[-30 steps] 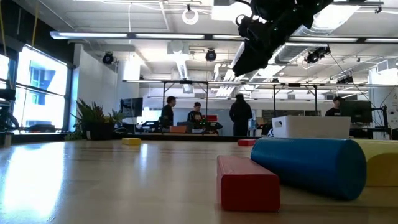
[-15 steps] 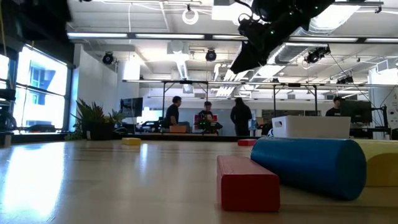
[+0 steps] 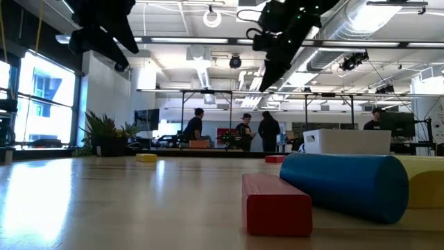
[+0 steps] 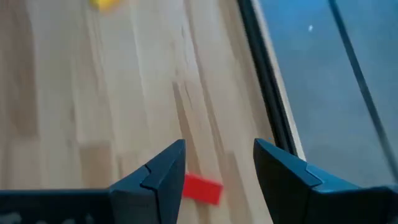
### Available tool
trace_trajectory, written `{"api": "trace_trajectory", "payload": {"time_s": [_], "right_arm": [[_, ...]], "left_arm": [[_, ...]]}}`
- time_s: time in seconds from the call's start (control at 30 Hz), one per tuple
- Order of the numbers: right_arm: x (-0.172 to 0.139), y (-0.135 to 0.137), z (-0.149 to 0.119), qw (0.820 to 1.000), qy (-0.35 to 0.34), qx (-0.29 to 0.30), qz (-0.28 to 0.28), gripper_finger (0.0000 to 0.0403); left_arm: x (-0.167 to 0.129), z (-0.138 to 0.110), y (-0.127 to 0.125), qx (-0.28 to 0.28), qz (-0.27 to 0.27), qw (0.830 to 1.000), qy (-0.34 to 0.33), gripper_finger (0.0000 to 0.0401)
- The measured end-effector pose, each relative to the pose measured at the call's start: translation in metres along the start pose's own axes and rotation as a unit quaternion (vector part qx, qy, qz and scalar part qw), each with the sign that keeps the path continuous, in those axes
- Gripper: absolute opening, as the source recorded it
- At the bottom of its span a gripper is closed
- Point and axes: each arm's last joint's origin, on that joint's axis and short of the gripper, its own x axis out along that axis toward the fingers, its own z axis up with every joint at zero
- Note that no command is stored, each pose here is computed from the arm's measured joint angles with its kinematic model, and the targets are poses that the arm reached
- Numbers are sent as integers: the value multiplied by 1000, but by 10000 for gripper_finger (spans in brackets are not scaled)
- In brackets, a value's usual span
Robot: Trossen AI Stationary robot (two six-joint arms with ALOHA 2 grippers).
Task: Sort & place blocks by color
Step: Put the red block into the transparent bin
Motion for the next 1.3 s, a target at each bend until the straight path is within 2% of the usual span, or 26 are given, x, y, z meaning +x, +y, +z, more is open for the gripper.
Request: {"api": "trace_trajectory", "payload": {"time_s": [0.23,0.43,0.73,0.83,1.07,1.3], "right_arm": [[26,5,0,985,106,-137,1,175],[55,23,-5,949,181,-256,22,175],[86,42,-9,887,212,-405,69,175],[94,43,-11,877,221,-421,69,175],[111,44,-17,867,254,-424,61,175],[135,47,-27,861,278,-420,76,175]], "left_arm": [[5,11,10,19,20,1000,-7,197],[8,16,16,42,21,999,2,197],[10,19,20,54,26,998,5,197],[10,19,20,61,26,998,5,197],[10,19,20,76,26,997,5,197],[10,19,20,78,25,997,5,197]]}}
